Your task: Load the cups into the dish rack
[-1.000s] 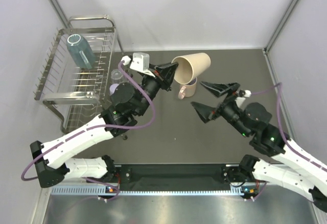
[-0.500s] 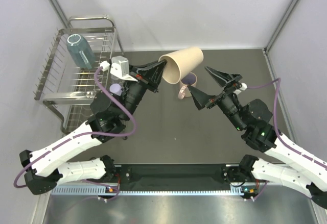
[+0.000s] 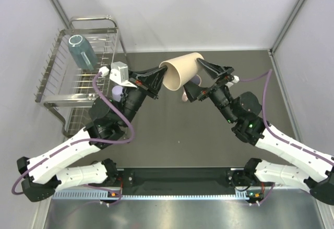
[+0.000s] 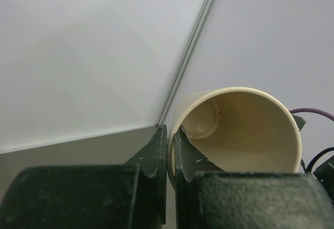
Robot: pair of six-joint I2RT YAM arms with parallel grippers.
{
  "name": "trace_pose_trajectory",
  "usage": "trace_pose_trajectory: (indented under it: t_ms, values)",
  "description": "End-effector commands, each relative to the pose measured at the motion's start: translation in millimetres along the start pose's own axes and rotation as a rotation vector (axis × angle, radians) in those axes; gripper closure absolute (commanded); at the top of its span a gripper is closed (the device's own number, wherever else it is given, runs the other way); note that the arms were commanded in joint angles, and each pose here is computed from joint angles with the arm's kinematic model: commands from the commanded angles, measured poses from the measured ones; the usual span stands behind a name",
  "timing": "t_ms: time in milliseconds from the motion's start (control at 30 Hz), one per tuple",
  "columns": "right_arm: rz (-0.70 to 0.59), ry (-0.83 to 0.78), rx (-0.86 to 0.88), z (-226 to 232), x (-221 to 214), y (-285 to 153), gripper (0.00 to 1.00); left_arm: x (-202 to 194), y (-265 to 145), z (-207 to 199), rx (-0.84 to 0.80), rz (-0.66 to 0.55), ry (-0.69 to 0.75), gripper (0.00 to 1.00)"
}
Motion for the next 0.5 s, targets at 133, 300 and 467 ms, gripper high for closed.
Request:
trace_pose_trajectory:
  t_ms: [133, 300, 467]
  values:
    - [0.116, 0.030, 0.092, 34.8, -22.7, 4.8, 0.16, 12.6, -10.0, -3.2, -0.031, -0.026, -0.042, 1.00]
    - [0.135, -0.010, 0.071, 24.7, -23.6, 13.4, 0.25, 11.3, -11.6, -3.1, -0.037, -0.013, -0.033, 1.00]
    - [0.152, -0.038, 0.061, 22.4, -25.0, 22.2, 0.28, 11.5, -16.1, -0.3, -0.027, -0.002, -0.027, 1.00]
Point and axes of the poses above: each gripper's point midway between its finger pads, its own y axis out along the fingers, its own z axis along the line the jaws close on, x = y × z, the point moved 7 cm from there along -y, back along the fingers
